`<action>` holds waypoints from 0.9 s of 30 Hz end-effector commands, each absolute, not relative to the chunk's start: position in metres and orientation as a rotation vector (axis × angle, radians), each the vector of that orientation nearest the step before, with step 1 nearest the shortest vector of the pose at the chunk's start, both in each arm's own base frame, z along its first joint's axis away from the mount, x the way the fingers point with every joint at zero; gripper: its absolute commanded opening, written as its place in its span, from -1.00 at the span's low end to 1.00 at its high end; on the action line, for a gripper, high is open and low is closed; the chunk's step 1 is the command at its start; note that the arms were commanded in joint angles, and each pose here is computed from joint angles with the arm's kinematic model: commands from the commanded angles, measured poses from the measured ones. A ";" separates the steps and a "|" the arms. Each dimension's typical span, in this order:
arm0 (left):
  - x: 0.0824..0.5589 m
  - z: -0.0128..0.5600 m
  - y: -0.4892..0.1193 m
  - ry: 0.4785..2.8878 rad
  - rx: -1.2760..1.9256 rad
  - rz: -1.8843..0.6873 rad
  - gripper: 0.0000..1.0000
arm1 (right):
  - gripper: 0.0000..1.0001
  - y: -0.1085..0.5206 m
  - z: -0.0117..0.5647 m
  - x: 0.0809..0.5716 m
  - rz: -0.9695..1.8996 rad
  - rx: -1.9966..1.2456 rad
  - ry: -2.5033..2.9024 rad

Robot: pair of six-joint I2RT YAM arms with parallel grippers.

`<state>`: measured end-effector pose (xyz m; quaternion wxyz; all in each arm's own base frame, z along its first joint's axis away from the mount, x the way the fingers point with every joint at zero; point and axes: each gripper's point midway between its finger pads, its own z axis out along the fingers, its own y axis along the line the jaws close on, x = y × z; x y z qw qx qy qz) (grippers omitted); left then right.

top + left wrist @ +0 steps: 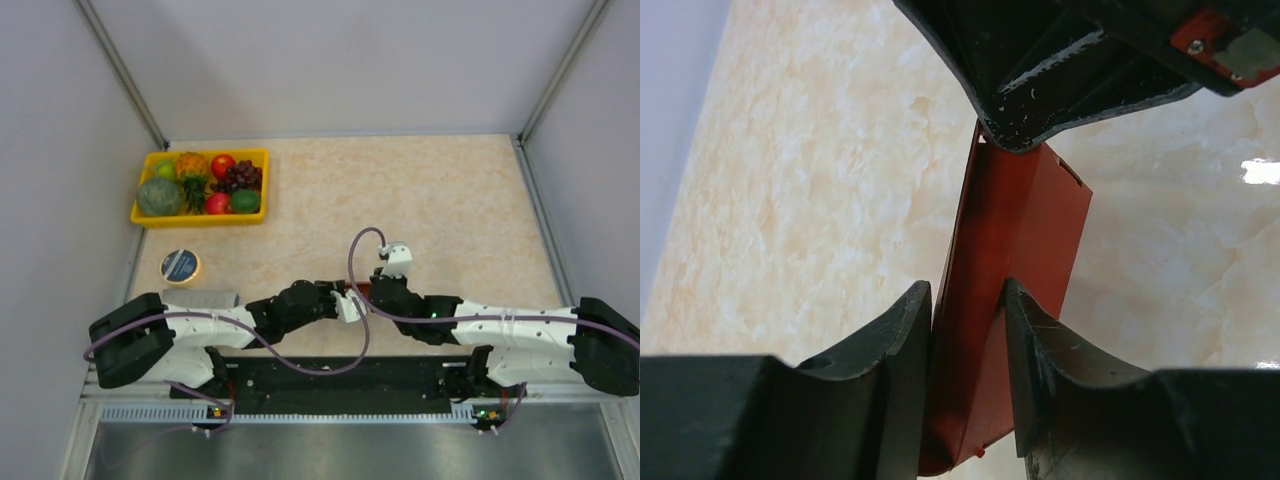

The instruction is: Fold the paper box

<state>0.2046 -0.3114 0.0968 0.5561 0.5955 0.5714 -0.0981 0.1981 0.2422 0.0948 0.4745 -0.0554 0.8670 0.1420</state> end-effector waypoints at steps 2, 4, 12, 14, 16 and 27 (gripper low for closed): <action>0.207 0.097 -0.310 1.339 1.349 -0.217 -0.39 | -1.00 0.221 0.053 0.161 0.296 -0.289 2.333; 0.205 0.092 -0.310 1.348 1.348 -0.220 -0.44 | -0.96 0.223 0.059 0.159 0.331 -0.284 2.345; 0.202 0.075 -0.313 1.416 1.357 -0.235 -0.61 | 0.17 0.217 0.108 0.144 0.535 -0.305 2.313; 0.201 0.074 -0.315 1.419 1.358 -0.245 -0.63 | 0.21 0.207 0.119 0.146 0.575 -0.251 2.314; 0.202 0.074 -0.314 1.424 1.353 -0.241 -0.64 | 0.27 0.199 0.136 0.156 0.717 -0.099 2.310; 0.203 0.071 -0.314 1.447 1.346 -0.239 -0.66 | 0.69 0.257 0.176 0.206 1.404 0.077 2.178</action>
